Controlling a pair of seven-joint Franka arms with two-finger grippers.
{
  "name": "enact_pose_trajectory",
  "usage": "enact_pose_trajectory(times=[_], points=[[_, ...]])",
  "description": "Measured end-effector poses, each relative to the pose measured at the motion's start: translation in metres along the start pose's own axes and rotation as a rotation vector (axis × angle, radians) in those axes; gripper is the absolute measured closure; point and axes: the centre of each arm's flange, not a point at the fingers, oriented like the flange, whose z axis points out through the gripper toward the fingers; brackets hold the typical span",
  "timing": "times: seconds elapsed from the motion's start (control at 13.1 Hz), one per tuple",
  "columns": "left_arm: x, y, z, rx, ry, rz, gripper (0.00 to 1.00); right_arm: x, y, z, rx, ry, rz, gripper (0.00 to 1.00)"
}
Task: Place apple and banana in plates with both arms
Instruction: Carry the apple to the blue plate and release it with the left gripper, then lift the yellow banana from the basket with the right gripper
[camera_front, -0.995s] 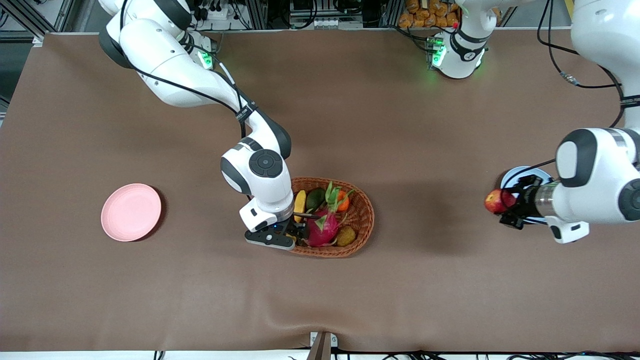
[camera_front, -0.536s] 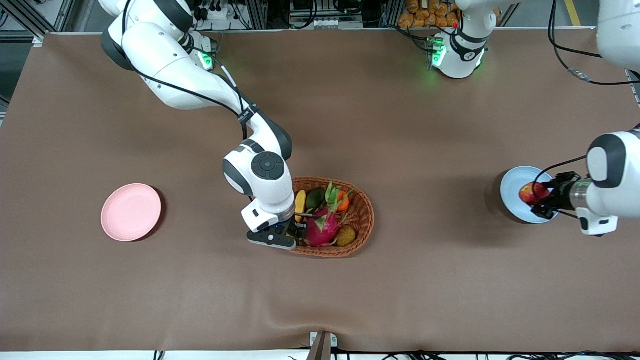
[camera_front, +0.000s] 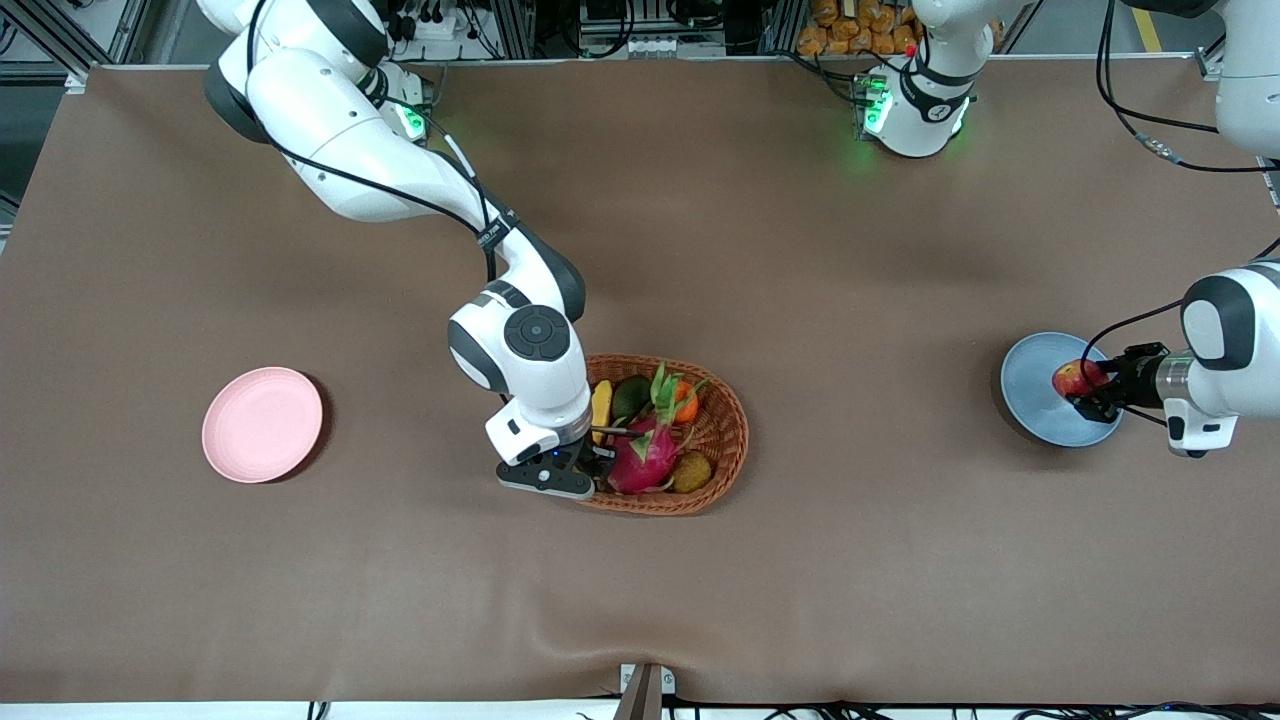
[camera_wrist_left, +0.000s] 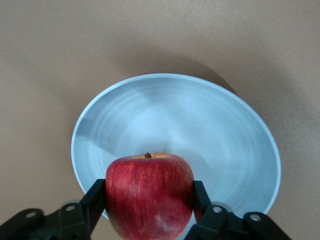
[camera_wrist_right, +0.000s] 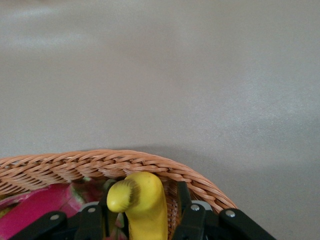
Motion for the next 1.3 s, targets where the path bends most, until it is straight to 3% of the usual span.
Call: enact_pose_trajectory(times=[0.15,0.23,0.46,0.77,0.84,0.92,1.07,1.3], points=[[-0.002,0.005,-0.014,-0.013,0.021,0.009,0.01,0.001,-0.002,-0.001,0.015,0.009,0.004,0.47],[-0.004,0.006,-0.027,-0.022,0.039,0.011,0.0,0.001,-0.002,-0.002,0.023,0.013,0.026,0.49],[-0.022,0.009,-0.09,-0.04,0.08,0.033,0.0,0.001,-0.003,-0.001,0.028,0.013,0.082,0.53],[-0.078,0.026,-0.201,-0.043,0.105,0.131,0.0,0.001,-0.001,0.002,0.024,0.012,0.083,0.53],[-0.091,0.025,-0.223,-0.046,0.125,0.168,0.0,0.001,-0.001,0.003,0.024,0.012,0.084,0.57],[-0.1,0.021,-0.242,-0.051,0.148,0.205,0.0,0.002,-0.001,0.002,0.024,0.013,0.085,0.57],[-0.114,0.014,-0.267,-0.06,0.189,0.255,0.0,0.002,0.0,0.002,0.024,0.014,0.092,0.68],[-0.147,0.034,-0.288,-0.076,0.228,0.32,0.0,0.005,0.0,0.0,0.026,0.018,0.099,0.68]])
